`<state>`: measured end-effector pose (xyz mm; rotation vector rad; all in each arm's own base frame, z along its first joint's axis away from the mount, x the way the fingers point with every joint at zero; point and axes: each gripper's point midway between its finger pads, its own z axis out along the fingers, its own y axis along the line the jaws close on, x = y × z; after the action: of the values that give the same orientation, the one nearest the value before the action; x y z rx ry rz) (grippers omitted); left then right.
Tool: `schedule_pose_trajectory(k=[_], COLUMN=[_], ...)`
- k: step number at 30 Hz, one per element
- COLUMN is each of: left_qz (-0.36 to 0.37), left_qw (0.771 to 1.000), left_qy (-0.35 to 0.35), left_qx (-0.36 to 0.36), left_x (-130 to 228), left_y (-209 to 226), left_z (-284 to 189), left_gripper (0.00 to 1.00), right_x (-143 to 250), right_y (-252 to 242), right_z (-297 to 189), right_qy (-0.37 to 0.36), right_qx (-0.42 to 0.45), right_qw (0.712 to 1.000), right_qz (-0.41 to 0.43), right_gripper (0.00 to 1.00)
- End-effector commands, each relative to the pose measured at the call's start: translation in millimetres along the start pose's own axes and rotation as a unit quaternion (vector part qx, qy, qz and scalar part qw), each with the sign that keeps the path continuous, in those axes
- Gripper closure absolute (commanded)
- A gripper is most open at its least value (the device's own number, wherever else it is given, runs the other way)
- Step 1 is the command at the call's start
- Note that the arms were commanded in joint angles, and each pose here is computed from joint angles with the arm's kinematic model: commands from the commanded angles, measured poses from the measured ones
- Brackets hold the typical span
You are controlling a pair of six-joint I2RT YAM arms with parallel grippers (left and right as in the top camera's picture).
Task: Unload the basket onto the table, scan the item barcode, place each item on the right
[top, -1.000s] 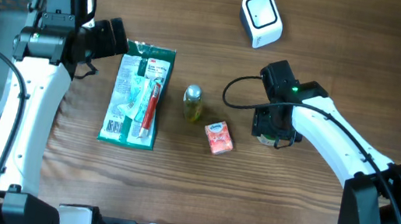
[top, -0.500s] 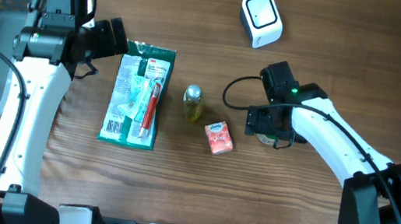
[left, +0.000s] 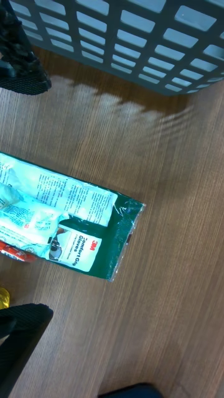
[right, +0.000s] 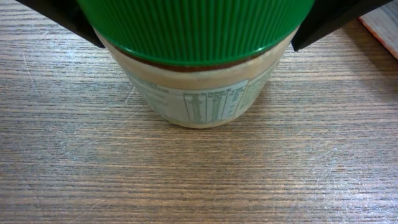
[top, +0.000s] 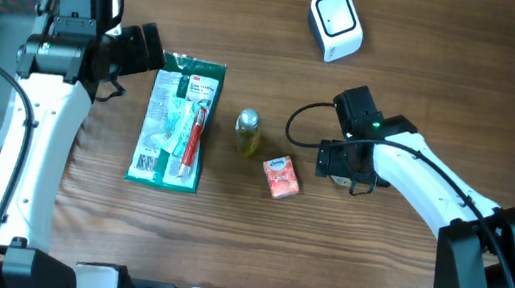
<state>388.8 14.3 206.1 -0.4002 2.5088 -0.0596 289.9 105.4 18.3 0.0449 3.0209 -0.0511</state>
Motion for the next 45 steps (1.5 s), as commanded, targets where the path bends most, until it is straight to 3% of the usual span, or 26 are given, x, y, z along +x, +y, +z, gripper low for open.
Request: schedule_pose_trajectory(k=[1,19,22,24,29,37,45], left_qz=[-0.006,-0.006,-0.006,-0.006,-0.006,-0.006,-0.006], left_qw=[1.0,1.0,1.0,1.0,1.0,1.0,1.0], left_qy=[-0.011,-0.011,-0.011,-0.011,-0.011,-0.011,-0.011], left_qx=[0.006,0.006,0.006,0.006,0.006,0.006,0.006], left_x=[-6.5,-6.5,-6.5,-6.5,-6.5,-6.5,-6.5], left_y=[-1.5,-1.5,-1.5,-1.5,-1.5,-1.5,-1.5], left_z=[-5.8,-5.8,-5.8,-5.8,-5.8,-5.8,-5.8], left_gripper=[0.0,0.0,0.0,0.0,0.0,0.0,0.0], right_x=[-6.9,-17.5,-17.2,-14.2,-18.8,-21.2,26.8], right_y=[5.0,3.7,3.7,3.1,5.8,27.6,82.8], right_z=[-2.3,-2.1,-2.1,-2.0,-10.3,-49.3,-84.7], right_qy=[-0.005,-0.025,-0.024,-0.018,-0.014,0.03,0.166], right_qx=[-0.006,-0.006,-0.006,-0.006,-0.022,-0.118,-0.299], right_qw=[1.0,1.0,1.0,1.0,1.0,0.992,0.939], right_qz=[0.001,0.007,0.007,0.009,0.017,0.032,0.044], right_gripper=[0.07,0.08,0.15,0.25,0.33,0.42,0.51])
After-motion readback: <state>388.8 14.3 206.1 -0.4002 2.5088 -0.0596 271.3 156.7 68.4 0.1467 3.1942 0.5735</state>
